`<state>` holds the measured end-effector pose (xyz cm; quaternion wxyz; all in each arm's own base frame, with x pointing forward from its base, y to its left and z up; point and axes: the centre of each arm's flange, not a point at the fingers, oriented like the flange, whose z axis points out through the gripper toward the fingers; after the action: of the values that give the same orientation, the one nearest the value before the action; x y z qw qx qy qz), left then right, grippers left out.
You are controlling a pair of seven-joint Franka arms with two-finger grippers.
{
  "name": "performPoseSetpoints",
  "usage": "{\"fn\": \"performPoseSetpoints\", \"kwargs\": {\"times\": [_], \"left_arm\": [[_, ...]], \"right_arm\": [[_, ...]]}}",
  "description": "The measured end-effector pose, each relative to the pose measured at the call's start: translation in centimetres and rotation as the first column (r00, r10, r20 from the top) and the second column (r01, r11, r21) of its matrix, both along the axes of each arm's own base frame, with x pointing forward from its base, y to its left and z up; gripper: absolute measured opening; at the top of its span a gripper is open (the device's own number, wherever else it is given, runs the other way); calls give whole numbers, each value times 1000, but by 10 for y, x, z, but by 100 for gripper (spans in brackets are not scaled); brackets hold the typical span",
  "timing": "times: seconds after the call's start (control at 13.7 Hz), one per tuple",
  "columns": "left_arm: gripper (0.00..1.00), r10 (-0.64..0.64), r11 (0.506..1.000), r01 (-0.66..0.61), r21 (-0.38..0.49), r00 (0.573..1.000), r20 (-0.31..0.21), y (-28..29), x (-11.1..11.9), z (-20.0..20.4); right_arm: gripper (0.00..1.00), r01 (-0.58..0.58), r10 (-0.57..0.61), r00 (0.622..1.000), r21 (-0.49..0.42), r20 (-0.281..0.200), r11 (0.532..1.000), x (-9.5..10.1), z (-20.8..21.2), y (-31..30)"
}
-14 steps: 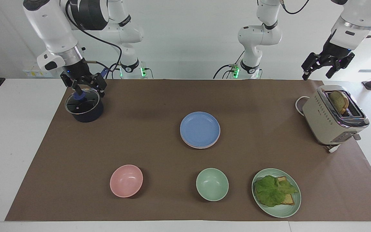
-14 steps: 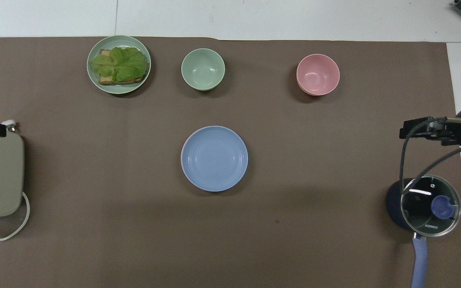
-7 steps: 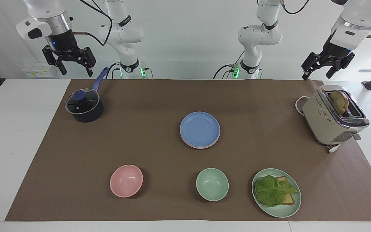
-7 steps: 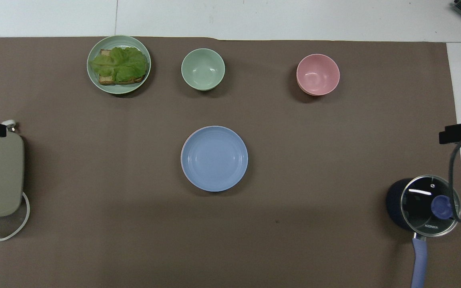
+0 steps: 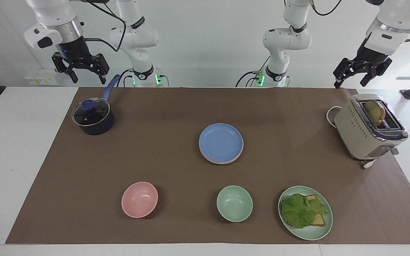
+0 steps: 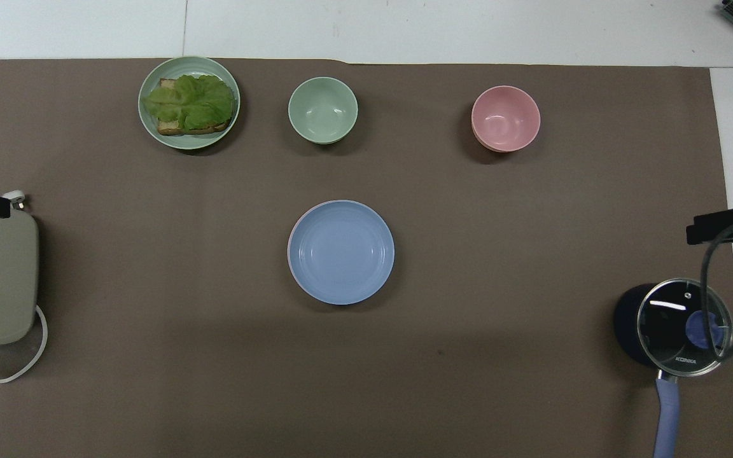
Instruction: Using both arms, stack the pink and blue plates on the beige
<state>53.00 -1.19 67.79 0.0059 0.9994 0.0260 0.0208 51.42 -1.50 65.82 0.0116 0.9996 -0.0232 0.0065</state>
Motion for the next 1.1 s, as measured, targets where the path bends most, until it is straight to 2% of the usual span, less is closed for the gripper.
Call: {"fn": "performPoseSetpoints", "kwargs": {"times": [0.58,0.8,1.1], "left_arm": [[100,0,1000,0,0,1000,0,0,0,0],[100,0,1000,0,0,1000,0,0,0,0],[100,0,1000,0,0,1000,0,0,0,0]], "right_arm": [[100,-1,1,1000,5,-21,1000,-7,-7,0],[100,0,0,999,5,-47,1000,-11,-9,0],[100,1,0,999,5,-48,1000,-11,-9,0]]}}
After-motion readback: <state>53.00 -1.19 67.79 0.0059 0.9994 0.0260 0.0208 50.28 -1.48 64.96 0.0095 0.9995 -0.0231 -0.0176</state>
